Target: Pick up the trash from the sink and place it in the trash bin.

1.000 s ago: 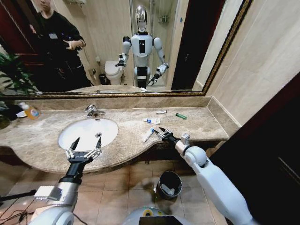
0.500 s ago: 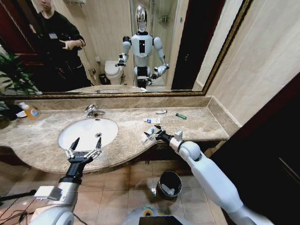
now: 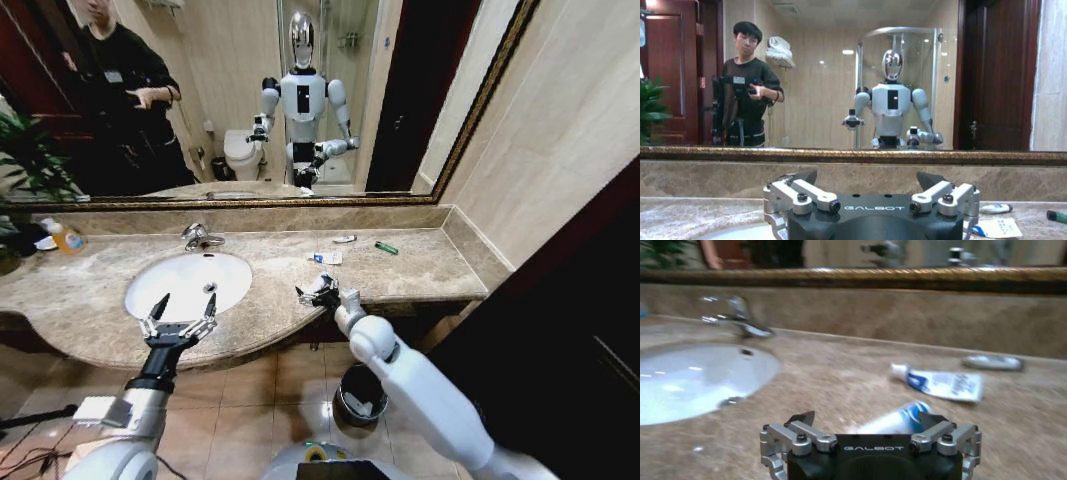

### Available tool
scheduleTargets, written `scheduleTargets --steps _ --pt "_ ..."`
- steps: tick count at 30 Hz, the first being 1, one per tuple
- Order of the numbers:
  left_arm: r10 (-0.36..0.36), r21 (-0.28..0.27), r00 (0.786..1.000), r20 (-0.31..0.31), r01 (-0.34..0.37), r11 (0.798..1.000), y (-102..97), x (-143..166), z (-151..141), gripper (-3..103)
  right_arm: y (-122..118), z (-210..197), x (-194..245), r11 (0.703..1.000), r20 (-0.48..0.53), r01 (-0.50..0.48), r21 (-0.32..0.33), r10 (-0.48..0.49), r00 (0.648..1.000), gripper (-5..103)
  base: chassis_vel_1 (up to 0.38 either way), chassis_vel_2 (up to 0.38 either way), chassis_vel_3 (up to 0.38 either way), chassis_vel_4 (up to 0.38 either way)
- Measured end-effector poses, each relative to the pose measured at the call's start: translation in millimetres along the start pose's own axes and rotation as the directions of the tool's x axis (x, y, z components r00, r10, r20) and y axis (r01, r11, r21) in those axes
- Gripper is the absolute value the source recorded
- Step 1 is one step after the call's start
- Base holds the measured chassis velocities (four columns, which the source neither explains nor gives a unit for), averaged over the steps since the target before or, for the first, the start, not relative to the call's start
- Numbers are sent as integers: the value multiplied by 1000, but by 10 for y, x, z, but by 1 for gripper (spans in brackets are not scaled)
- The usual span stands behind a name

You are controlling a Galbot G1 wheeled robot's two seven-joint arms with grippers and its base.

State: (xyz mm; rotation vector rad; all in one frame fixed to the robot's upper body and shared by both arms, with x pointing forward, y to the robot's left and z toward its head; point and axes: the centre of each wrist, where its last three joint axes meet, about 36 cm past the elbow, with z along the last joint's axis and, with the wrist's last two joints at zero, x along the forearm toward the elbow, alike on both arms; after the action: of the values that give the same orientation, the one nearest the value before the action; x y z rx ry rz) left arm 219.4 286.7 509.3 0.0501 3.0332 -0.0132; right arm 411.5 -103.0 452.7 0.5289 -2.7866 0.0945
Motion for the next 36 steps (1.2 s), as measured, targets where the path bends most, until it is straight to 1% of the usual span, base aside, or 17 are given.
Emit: scheduleTargets --steps 3,4,5,7,8,9,10,14,17,23,24,26,27,28,30,32,36 --pt "0 0 1000 0 0 1000 0 0 0 100 175 22 -5 995 -42 -67 -78 64 997 100 0 0 0 0" --pt "0 0 1000 0 0 1000 0 0 0 100 175 22 -5 995 -42 -67 -78 64 997 100 0 0 0 0" --pt "0 0 1000 0 0 1000 0 0 0 100 251 -4 -25 988 -64 -86 -130 78 995 100 0 0 0 0" --pt "0 0 1000 0 0 1000 0 0 0 100 331 -85 -58 974 -75 -97 -203 83 994 100 0 0 0 0" --pt "0 0 1000 0 0 1000 0 0 0 100 331 -85 -58 974 -75 -97 -203 83 994 100 0 0 0 0" --pt "0 0 1000 0 0 1000 0 0 0 100 356 -123 -70 970 -73 -94 -226 79 994 102 0 0 0 0" --pt "0 0 1000 0 0 1000 0 0 0 100 373 -155 -79 967 -68 -90 -239 75 995 100 0 0 0 0" --pt "0 0 1000 0 0 1000 0 0 0 100 419 -200 -102 965 -58 -82 -249 69 996 99 0 0 0 0" --pt "0 0 1000 0 0 1000 0 0 0 100 449 -184 -147 966 -60 -89 -242 77 995 99 0 0 0 0" --pt "0 0 1000 0 0 1000 0 0 0 100 429 -93 -321 971 -63 -130 -200 119 991 94 0 0 0 0" --pt "0 0 1000 0 0 1000 0 0 0 100 429 -93 -321 971 -63 -130 -200 119 991 94 0 0 0 0" --pt "0 0 1000 0 0 1000 0 0 0 100 407 -68 -356 972 -56 -137 -189 129 990 97 0 0 0 0" --pt "0 0 1000 0 0 1000 0 0 0 100 399 -60 -369 973 -52 -139 -185 132 990 94 0 0 0 0" --pt "0 0 1000 0 0 1000 0 0 0 100 399 -60 -369 973 -52 -139 -185 132 990 94 0 0 0 0" --pt "0 0 1000 0 0 1000 0 0 0 100 396 -46 -384 974 -46 -142 -177 136 990 86 0 0 0 0" --pt "0 0 1000 0 0 1000 0 0 0 100 399 -41 -385 974 -45 -142 -177 136 990 86 0 0 0 0" --pt "0 0 1000 0 0 1000 0 0 0 100 413 3 -394 975 -47 -147 -166 141 989 69 0 0 0 0"
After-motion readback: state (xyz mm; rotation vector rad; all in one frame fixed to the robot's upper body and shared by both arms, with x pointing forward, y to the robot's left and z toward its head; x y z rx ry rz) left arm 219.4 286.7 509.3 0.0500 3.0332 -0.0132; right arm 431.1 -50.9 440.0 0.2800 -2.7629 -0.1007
